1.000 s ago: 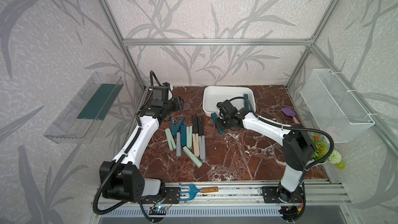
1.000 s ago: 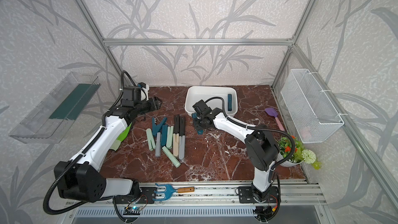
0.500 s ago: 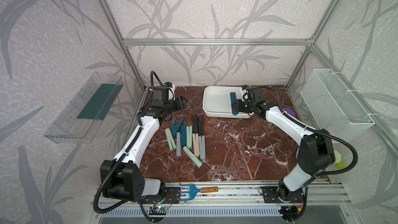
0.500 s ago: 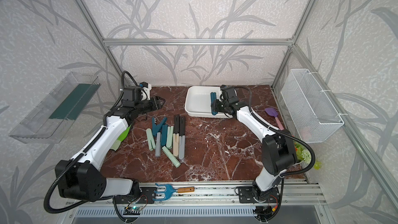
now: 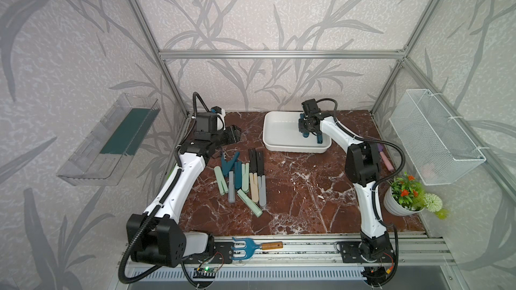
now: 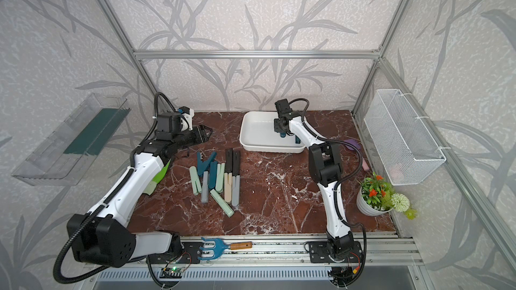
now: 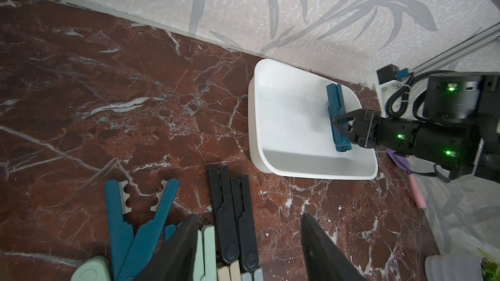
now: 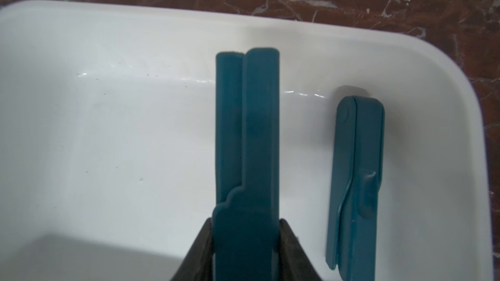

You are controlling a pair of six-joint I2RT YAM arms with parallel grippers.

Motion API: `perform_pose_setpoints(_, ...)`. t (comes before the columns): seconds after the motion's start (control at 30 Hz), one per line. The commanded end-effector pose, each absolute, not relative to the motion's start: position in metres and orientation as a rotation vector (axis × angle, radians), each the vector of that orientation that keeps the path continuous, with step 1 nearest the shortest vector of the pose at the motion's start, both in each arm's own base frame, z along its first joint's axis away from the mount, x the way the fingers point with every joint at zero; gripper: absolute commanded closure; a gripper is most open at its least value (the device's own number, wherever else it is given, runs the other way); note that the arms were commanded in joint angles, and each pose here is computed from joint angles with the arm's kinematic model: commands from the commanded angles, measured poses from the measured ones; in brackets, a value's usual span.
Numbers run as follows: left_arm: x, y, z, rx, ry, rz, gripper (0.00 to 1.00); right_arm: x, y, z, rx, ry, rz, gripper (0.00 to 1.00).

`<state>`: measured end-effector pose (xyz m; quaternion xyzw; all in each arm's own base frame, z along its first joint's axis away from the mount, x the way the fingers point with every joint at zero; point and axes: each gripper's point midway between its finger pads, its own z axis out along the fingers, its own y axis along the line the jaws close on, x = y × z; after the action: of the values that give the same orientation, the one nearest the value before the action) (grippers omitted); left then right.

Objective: Put the pruning pliers into the storage box
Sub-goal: Place the pruning pliers in the storage box.

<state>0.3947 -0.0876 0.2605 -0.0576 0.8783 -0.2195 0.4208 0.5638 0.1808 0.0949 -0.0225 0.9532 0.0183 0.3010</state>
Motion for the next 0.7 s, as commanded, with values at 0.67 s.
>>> perform_pose_setpoints(0.67, 0.391, -0.083, 0.264, -0.134, 2.205, -0.506, 0.39, 0.577, 0.120, 0.044, 0.114, 2.638, -0.115, 0.75)
